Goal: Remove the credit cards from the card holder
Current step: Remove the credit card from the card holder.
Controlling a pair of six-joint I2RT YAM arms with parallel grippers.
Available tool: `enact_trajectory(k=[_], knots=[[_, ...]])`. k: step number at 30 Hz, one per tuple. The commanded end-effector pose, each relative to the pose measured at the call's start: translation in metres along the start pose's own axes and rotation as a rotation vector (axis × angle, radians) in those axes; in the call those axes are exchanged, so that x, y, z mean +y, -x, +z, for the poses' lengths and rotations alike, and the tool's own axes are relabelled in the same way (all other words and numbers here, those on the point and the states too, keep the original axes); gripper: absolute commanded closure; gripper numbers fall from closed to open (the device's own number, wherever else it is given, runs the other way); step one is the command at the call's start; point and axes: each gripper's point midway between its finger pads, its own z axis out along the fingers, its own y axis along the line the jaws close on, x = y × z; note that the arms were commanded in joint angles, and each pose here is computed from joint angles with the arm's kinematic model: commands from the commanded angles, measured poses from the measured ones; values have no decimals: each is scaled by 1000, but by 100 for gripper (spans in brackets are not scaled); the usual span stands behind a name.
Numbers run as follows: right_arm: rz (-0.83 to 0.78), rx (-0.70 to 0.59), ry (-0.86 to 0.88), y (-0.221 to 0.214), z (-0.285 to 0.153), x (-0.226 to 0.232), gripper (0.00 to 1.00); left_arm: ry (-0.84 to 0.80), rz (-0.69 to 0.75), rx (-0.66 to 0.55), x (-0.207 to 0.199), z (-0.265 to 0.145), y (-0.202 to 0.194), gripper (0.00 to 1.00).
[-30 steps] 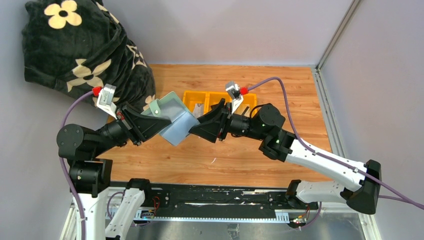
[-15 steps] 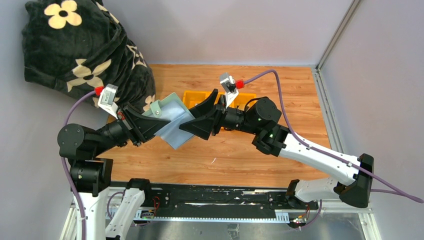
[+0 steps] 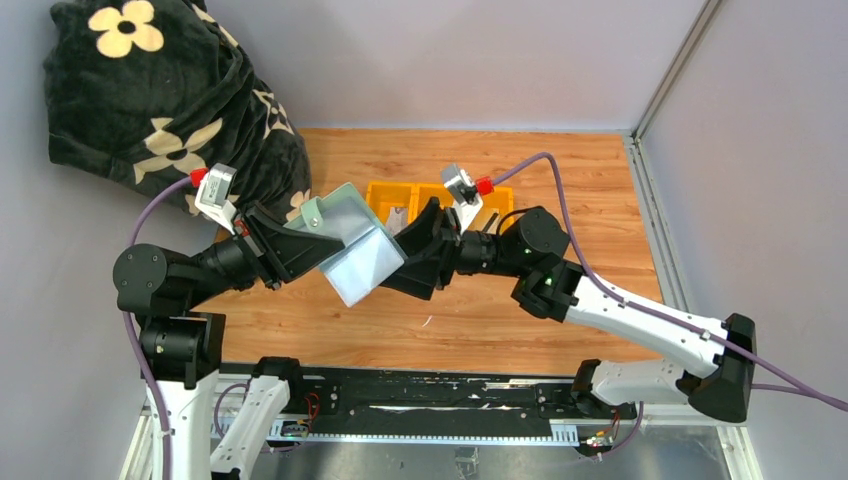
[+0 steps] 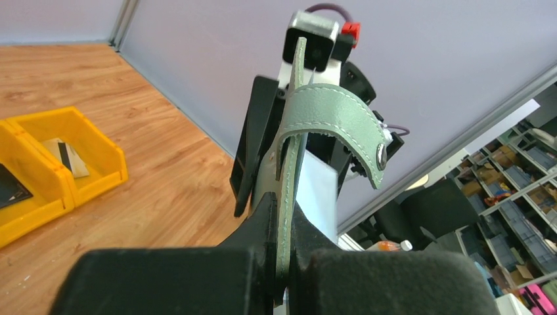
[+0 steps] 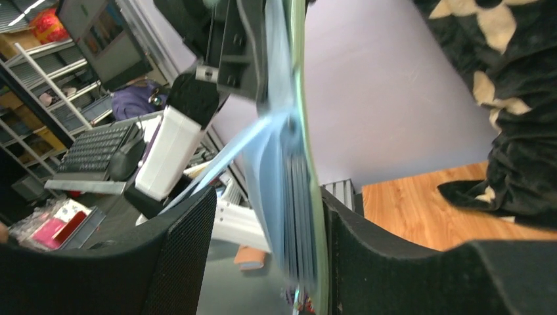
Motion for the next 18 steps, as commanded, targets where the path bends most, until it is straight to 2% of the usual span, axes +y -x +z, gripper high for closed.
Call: enact_trajectory(k=[1, 5, 12, 18], knots=[[0, 6, 100, -7, -19, 29, 40, -47, 26, -10, -19, 0, 10, 100], [-7, 7, 80, -13, -29, 28, 42, -56, 19, -15, -23, 0, 13, 100], [-38, -7, 40, -9, -33, 24, 63, -66, 14, -18, -29, 0, 15, 100], [-33, -38, -25, -2, -31, 13, 72, -70, 15, -21, -32, -1, 16, 100]])
